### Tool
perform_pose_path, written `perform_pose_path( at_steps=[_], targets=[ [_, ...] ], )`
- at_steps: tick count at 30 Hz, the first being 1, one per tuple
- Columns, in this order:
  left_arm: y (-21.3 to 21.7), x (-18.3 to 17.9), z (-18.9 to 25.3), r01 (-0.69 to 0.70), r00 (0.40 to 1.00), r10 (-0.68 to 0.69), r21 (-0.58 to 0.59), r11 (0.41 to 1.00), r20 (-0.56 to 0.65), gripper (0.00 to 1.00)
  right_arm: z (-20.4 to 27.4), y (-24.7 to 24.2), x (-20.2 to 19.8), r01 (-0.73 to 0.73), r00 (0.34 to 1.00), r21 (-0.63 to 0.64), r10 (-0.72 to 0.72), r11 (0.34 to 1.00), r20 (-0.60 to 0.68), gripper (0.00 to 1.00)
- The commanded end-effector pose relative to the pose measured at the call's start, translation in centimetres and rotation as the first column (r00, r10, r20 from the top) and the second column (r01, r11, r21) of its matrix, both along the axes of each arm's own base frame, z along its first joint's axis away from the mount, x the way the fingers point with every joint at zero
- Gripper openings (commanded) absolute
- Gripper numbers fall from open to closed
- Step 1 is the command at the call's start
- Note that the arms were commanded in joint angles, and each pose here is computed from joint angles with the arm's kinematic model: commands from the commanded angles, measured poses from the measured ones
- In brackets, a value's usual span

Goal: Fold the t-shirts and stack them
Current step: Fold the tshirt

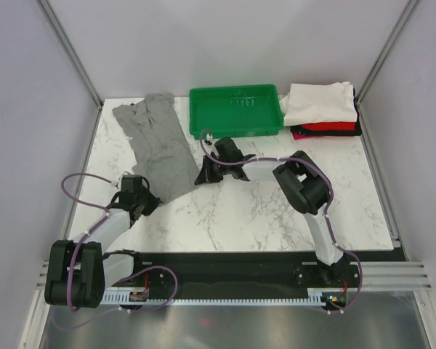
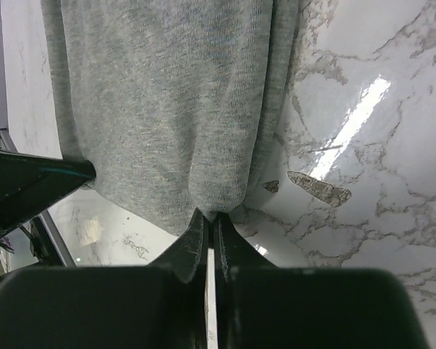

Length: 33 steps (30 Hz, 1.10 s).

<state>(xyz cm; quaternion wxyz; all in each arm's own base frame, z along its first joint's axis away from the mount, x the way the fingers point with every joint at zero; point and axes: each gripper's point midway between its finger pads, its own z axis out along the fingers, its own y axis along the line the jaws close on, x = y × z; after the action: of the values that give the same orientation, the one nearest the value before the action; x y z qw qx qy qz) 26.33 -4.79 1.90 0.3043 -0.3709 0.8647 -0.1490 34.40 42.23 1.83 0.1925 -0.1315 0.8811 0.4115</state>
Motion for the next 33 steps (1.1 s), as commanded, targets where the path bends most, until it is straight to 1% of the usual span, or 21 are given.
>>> perform_pose_path(
  at_steps=[1, 4, 5, 7, 8, 10, 11, 13, 14, 15, 16, 17, 19, 20, 21, 22, 24, 25, 26, 29, 33],
  targets=[
    [-1.0, -0.5, -0.4, 0.026, 1.0, -0.027, -0.033, 0.999, -0.014, 0.02, -5.0, -2.4, -1.9, 0.013, 0.996, -0.125, -0.023, 0.992, -0.085, 0.0],
    [-1.5, 0.0, 1.0, 0.055, 0.998, -0.054, -0.033, 0.998, 0.025, 0.02, -4.0, -2.8, -2.2, 0.016, 0.996, -0.117, -0.026, 0.993, -0.081, 0.0],
    [-1.5, -0.5, 1.1, 0.059, 0.998, -0.059, -0.031, 0.998, 0.008, 0.02, -3.6, -2.9, -2.4, 0.017, 0.997, -0.114, -0.027, 0.993, -0.079, 0.0],
    [-1.8, -0.3, 3.2, 0.072, 0.996, -0.07, -0.031, 0.997, 0.06, 0.02, -2.3, -3.7, -3.3, 0.026, 0.996, -0.106, -0.034, 0.994, -0.078, 0.0],
    [-1.9, -1.2, 3.4, 0.078, 0.996, -0.076, -0.037, 0.996, 0.036, 0.02, -1.7, -3.9, -3.7, 0.027, 0.996, -0.102, -0.035, 0.994, -0.077, 0.0],
    [-2.3, -1.5, 5.1, 0.09, 0.994, -0.086, -0.057, 0.994, 0.064, 0.02, 0.0, -4.9, -5.0, 0.033, 0.997, -0.093, -0.04, 0.995, -0.071, 0.0],
    [-2.7, -1.7, 6.6, 0.109, 0.989, -0.101, -0.072, 0.991, 0.107, 0.02, 0.7, -5.2, -5.4, 0.039, 0.996, -0.087, -0.046, 0.995, -0.072, 0.0],
    [-3.2, -2.5, 8.2, 0.145, 0.984, -0.136, -0.078, 0.986, 0.118, 0.02, 2.5, -6.2, -6.9, 0.048, 0.997, -0.091, -0.053, 0.995, -0.056, 0.0],
    [-3.6, -2.7, 9.7, 0.172, 0.976, -0.157, -0.088, 0.981, 0.153, 0.02, 3.1, -6.6, -7.4, 0.051, 0.997, -0.102, -0.057, 0.993, -0.053, 0.0],
    [-3.8, -3.7, 9.5, 0.185, 0.977, -0.174, -0.094, 0.978, 0.12, 0.02, 4.3, -7.1, -8.7, 0.045, 0.998, -0.111, -0.05, 0.993, -0.045, 0.0],
    [-3.9, -4.2, 9.9, 0.199, 0.975, -0.188, -0.096, 0.975, 0.118, 0.02, 4.8, -7.5, -8.9, 0.064, 0.997, -0.127, -0.067, 0.99, -0.025, 0.0],
    [-4.4, -4.7, 10.8, 0.222, 0.969, -0.207, -0.113, 0.969, 0.132, 0.02, 5.8, -8.3, -10.0, 0.068, 0.997, -0.135, -0.072, 0.989, -0.024, 0.0],
    [-4.9, -6.3, 11.0, 0.242, 0.968, -0.229, -0.141, 0.96, 0.103, 0.02, 6.7, -8.8, -11.5, 0.072, 0.997, -0.146, -0.075, 0.987, -0.018, 0.0],
    [-5.2, -6.8, 11.7, 0.255, 0.964, -0.239, -0.16, 0.954, 0.115, 0.02, 8.3, -9.2, -12.0, 0.089, 0.996, -0.127, -0.089, 0.988, 0.007, 0.0],
    [-5.5, -7.4, 12.6, 0.27, 0.958, -0.247, -0.169, 0.948, 0.146, 0.02, 7.9, -9.9, -13.4, 0.094, 0.995, -0.149, -0.098, 0.984, -0.023, 0.0],
    [-5.6, -8.3, 12.7, 0.265, 0.961, -0.244, -0.188, 0.946, 0.13, 0.02, 8.3, -10.2, -14.1, 0.104, 0.994, -0.147, -0.11, 0.984, -0.028, 0.0],
    [-6.3, -9.4, 13.5, 0.294, 0.953, -0.267, -0.225, 0.929, 0.144, 0.02, 9.5, -11.0, -16.1, 0.114, 0.992, -0.139, -0.119, 0.984, -0.031, 0.0],
    [-6.5, -10.4, 13.9, 0.304, 0.95, -0.273, -0.251, 0.919, 0.152, 0.02, 9.9, -11.0, -16.8, 0.132, 0.989, -0.131, -0.14, 0.983, -0.054, 0.0],
    [-6.7, -10.9, 14.1, 0.307, 0.949, -0.274, -0.267, 0.914, 0.153, 0.02, 11.1, -11.3, -17.7, 0.138, 0.989, -0.108, -0.143, 0.985, -0.047, 0.0],
    [-7.5, -12.5, 15.1, 0.337, 0.938, -0.289, -0.32, 0.885, 0.19, 0.02, 12.0, -11.7, -20.5, 0.156, 0.984, -0.099, -0.163, 0.983, -0.067, 0.0],
    [-7.5, -14.4, 16.7, 0.357, 0.929, -0.293, -0.334, 0.872, 0.227, 0.02, 11.8, -12.2, -24.1, 0.17, 0.98, -0.129, -0.181, 0.977, -0.078, 0.0]
  ],
)
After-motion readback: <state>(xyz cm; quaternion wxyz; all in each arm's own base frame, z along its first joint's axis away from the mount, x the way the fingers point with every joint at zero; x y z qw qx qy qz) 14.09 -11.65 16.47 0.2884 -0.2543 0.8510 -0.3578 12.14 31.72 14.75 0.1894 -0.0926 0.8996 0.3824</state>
